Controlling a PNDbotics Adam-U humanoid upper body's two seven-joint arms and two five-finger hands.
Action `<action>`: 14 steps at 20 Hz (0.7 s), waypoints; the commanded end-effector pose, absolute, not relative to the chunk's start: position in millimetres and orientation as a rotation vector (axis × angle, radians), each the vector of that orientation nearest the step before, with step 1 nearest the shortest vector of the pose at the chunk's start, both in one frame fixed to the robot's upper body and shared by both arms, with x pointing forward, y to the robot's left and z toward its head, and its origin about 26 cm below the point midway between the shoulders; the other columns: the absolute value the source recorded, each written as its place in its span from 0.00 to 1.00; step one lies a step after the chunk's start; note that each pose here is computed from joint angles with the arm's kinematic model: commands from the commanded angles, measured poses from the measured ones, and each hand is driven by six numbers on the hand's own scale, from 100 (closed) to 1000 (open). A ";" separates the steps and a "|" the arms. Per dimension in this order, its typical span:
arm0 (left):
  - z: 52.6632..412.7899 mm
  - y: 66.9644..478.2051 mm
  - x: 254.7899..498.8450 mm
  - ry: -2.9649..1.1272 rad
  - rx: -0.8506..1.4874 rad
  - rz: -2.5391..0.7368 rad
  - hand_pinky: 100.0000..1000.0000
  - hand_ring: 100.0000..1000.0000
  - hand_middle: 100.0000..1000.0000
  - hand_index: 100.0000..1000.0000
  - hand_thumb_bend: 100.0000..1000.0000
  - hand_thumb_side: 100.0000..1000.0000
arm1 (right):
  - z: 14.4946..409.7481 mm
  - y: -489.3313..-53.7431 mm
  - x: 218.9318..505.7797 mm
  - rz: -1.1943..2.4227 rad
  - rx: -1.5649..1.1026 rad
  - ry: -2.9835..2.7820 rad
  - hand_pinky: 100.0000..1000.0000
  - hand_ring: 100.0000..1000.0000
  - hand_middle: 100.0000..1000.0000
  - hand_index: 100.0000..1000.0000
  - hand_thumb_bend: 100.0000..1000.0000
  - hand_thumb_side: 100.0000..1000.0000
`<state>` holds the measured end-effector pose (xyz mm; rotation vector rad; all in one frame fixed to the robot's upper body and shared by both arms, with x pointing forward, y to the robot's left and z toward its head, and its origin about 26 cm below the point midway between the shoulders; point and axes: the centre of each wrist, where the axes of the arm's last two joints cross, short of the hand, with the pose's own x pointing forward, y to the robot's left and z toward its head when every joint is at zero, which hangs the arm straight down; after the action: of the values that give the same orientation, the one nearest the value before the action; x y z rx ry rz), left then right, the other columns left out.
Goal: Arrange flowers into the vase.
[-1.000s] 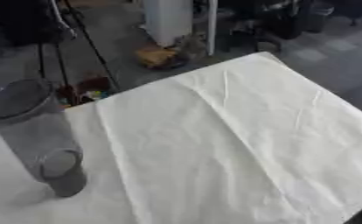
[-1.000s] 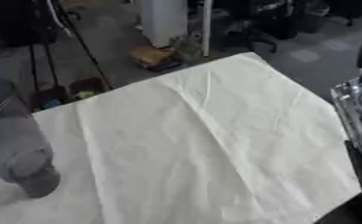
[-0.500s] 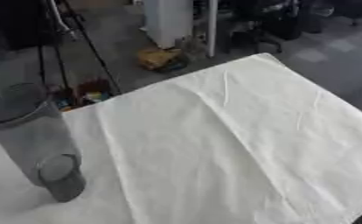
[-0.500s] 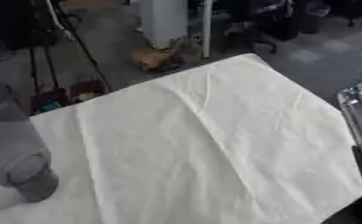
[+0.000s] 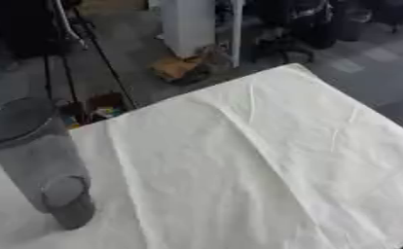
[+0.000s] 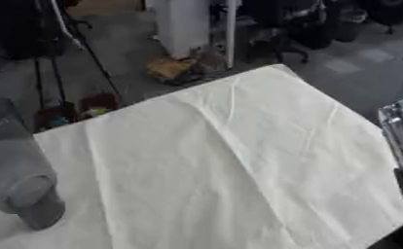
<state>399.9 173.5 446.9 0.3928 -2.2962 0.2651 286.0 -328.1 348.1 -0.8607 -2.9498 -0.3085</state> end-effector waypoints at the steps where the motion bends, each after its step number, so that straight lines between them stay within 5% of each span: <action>1: 457.8 180.5 393.8 -2.291 0.418 0.307 0.00 0.00 0.00 0.00 0.14 0.48 | 356.3 -326.9 281.2 -0.302 -0.855 -2.984 0.77 0.88 0.84 0.90 0.00 1.00; 14: 447.2 174.4 382.9 -2.305 0.387 0.238 0.00 0.00 0.00 0.00 0.14 0.47 | 355.1 -327.2 281.5 -0.320 -0.853 -2.978 0.77 0.88 0.84 0.90 0.00 1.00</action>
<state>391.2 167.3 434.5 0.3296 -2.2900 0.2044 286.7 -327.3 346.7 -0.8527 -2.9460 -0.3214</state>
